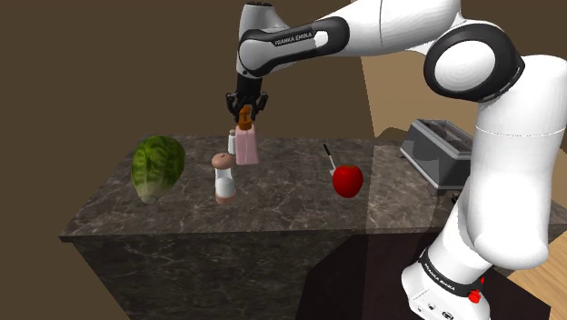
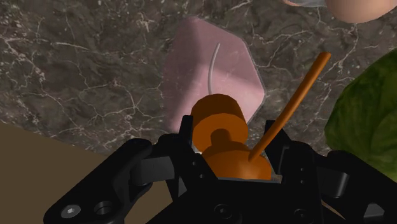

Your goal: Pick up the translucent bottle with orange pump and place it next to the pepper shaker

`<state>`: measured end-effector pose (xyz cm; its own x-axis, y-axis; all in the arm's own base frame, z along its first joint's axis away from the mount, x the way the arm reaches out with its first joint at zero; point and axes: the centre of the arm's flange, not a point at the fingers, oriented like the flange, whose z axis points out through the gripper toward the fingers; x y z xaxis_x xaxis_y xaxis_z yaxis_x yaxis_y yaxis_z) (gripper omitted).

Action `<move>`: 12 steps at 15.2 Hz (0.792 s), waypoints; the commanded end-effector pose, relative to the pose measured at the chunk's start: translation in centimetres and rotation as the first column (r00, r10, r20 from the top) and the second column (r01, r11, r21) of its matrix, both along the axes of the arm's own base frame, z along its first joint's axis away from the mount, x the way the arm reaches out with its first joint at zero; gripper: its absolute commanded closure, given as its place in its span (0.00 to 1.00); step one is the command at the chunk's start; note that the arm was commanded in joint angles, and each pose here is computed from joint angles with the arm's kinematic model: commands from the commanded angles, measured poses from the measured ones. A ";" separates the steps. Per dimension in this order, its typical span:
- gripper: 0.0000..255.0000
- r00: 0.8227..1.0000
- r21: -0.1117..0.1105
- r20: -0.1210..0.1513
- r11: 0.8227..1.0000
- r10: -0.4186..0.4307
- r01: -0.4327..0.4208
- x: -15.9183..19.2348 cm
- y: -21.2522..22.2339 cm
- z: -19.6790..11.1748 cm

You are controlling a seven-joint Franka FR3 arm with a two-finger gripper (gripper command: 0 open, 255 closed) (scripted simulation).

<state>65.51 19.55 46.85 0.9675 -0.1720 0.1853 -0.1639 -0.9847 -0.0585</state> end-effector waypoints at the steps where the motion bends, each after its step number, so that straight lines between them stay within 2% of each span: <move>1: 1.00 1.000 0.000 0.001 1.000 0.000 0.000 0.0 -0.1 -1.0; 10: 1.00 1.000 0.000 0.001 1.000 0.000 0.000 0.0 -0.1 -5.7; 12: 1.00 1.000 0.000 0.001 1.000 0.000 0.000 0.0 -0.1 -5.7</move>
